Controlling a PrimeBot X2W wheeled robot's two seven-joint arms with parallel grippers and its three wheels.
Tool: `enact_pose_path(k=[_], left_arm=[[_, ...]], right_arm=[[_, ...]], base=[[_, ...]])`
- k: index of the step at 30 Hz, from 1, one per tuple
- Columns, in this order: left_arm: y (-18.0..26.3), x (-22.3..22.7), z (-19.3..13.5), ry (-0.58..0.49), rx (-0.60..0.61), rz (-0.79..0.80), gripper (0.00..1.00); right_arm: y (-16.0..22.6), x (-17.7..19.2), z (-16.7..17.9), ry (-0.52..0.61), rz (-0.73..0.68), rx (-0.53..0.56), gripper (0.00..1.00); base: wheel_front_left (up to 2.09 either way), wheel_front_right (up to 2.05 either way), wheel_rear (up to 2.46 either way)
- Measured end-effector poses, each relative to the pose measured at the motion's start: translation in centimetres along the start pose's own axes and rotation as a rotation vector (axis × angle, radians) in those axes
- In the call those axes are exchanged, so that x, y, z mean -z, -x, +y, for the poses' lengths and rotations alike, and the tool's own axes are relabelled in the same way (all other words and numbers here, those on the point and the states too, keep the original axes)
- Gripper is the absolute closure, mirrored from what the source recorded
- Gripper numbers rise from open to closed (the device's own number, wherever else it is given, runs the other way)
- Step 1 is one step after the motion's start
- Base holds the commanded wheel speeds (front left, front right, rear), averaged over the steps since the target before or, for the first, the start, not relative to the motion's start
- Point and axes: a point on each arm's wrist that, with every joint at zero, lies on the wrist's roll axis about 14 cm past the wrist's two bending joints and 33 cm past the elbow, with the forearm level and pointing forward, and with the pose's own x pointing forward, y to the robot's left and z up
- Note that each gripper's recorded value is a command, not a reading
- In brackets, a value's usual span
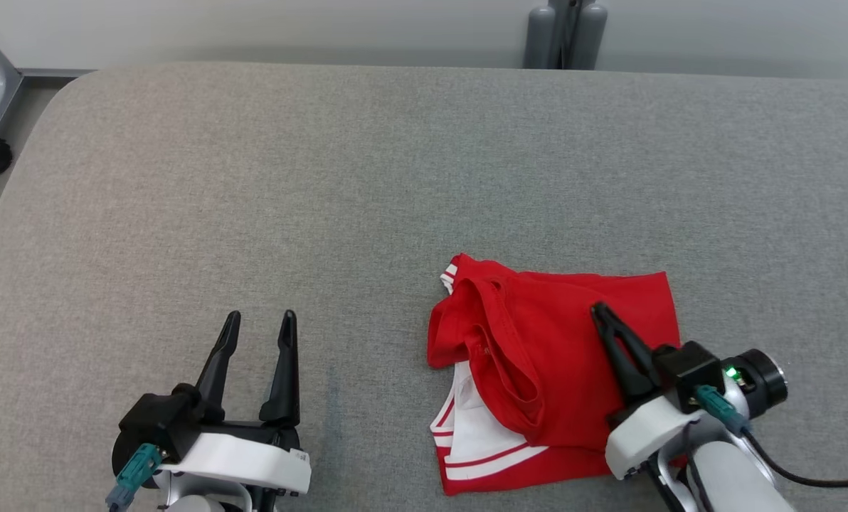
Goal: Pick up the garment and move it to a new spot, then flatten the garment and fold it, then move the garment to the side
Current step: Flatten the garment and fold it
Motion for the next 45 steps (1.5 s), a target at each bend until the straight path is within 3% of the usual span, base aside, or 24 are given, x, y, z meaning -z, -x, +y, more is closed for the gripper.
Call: enact_pose_path(k=[6, 12, 29, 45], left_arm=[[0.2, 0.4, 0.8, 0.001, -0.027, 0.014, 0.0], [0.3, 0.3, 1.6, 0.002, -0.053, 0.013, 0.0], [0.8, 0.5, 2.6, 0.022, -0.103, 0.023, 0.0], [1.3, 0.4, 3.2, 0.031, -0.13, 0.021, 0.0]], right_arm=[[-1.8, 3.6, 3.9, -0.01, 0.12, -0.133, 1.0], [-3.7, 4.5, 5.2, 0.006, 0.158, -0.191, 1.0], [-7.3, 2.9, 9.1, 0.059, 0.117, -0.336, 1.0], [-8.3, 2.4, 12.3, 0.12, 0.116, -0.456, 1.0]], base=[[0.0, 0.0, 0.0], [0.0, 0.0, 0.0], [0.0, 0.0, 0.0], [0.0, 0.0, 0.0]])
